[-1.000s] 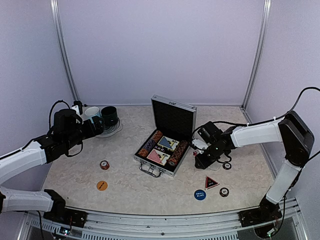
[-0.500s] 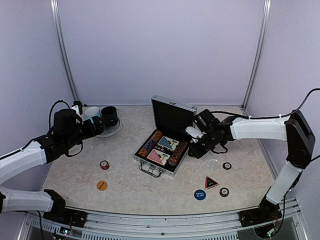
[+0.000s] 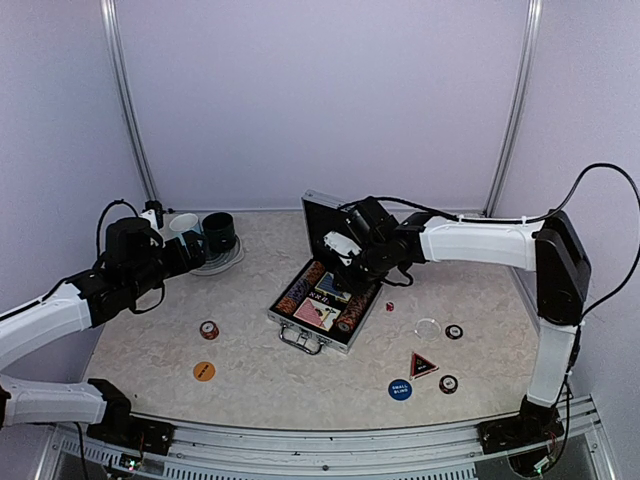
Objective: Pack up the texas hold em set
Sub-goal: Place the dice in the slot.
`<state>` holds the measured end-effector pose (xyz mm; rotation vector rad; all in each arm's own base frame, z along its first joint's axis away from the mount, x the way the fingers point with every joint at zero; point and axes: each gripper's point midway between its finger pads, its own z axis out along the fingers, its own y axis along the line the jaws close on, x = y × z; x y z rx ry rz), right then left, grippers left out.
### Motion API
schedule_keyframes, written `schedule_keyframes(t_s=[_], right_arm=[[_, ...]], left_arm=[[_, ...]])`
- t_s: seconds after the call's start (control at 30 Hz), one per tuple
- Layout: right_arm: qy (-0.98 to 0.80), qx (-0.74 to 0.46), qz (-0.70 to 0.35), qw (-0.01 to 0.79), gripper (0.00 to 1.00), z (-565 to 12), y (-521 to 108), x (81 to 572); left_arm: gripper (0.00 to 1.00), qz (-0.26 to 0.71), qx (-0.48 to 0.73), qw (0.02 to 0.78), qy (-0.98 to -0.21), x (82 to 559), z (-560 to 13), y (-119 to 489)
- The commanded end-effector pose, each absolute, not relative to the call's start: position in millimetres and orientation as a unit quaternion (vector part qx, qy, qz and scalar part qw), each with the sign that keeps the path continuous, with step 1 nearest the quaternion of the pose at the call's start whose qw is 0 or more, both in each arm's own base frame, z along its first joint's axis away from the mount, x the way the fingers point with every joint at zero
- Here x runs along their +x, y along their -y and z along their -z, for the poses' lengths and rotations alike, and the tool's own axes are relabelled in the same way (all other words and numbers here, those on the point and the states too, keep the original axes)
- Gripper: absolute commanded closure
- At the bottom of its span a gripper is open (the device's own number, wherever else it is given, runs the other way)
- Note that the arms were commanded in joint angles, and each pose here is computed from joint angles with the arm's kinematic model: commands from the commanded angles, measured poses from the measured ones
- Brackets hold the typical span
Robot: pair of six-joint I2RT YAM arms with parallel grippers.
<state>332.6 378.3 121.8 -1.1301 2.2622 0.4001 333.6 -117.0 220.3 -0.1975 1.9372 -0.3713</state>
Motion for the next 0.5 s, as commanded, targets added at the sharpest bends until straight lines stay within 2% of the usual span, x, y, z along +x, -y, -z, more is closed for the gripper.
schedule_keyframes(t_s=[0.0, 0.47], right_arm=[[-0.843, -0.447, -0.127, 0.272, 0.87, -103.5, -388.4, 333.7], [-0.847, -0.465, -0.065, 0.249, 0.86, -53.7, -395.8, 351.3]], left_arm=[[0.01, 0.159, -0.084, 0.569, -0.803, 334.9, -241.8, 116.0], [0.01, 0.16, -0.086, 0.568, -0.803, 333.6, -239.7, 115.0]])
